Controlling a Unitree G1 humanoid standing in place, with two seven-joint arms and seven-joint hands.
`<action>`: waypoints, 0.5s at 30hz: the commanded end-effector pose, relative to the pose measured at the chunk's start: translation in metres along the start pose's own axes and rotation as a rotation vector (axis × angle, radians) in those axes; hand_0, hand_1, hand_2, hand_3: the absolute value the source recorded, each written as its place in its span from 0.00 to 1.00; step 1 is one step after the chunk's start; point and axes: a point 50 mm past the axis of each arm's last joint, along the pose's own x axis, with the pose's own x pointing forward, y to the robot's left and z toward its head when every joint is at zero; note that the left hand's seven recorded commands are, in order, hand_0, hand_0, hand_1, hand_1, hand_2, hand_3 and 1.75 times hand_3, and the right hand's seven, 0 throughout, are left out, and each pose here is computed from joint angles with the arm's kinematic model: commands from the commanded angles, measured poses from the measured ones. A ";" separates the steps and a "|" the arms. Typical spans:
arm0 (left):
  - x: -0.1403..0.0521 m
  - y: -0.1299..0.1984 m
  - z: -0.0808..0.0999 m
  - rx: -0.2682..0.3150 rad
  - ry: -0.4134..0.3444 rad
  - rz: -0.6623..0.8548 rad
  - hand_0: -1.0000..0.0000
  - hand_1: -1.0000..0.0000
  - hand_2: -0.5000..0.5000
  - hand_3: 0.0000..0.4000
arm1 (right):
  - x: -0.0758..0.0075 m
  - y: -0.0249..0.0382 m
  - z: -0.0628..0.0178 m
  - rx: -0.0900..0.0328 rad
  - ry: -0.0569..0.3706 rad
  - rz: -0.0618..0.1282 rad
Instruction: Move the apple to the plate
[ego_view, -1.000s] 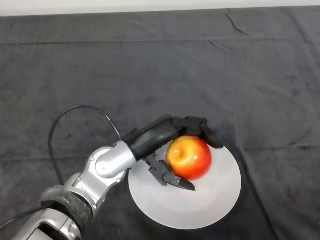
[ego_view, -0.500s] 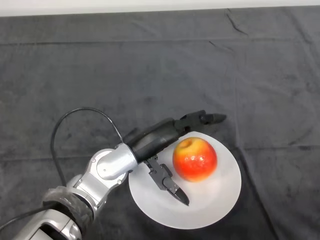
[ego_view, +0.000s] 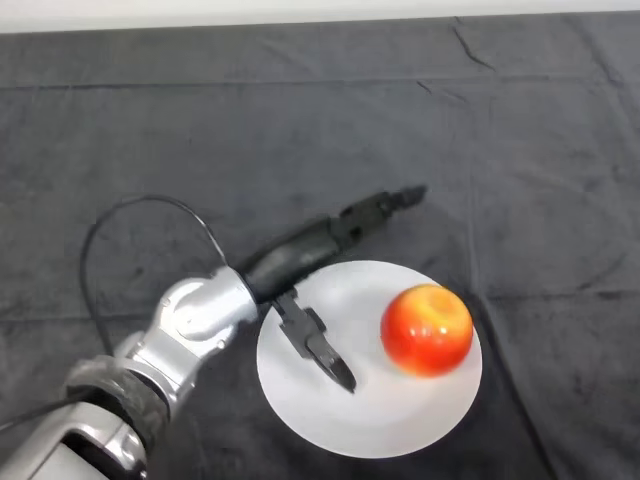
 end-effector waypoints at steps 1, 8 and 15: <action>-0.006 0.034 0.005 0.043 -0.022 0.113 1.00 1.00 0.50 0.00 | 0.0077 0.0108 -0.0027 -0.004 0.015 0.034; -0.040 0.072 -0.001 0.059 -0.008 0.363 1.00 1.00 0.50 0.00 | 0.0077 0.0108 -0.0027 -0.004 0.015 0.034; -0.071 0.107 0.000 0.086 0.005 0.580 1.00 1.00 0.50 0.00 | 0.0077 0.0108 -0.0027 -0.004 0.015 0.034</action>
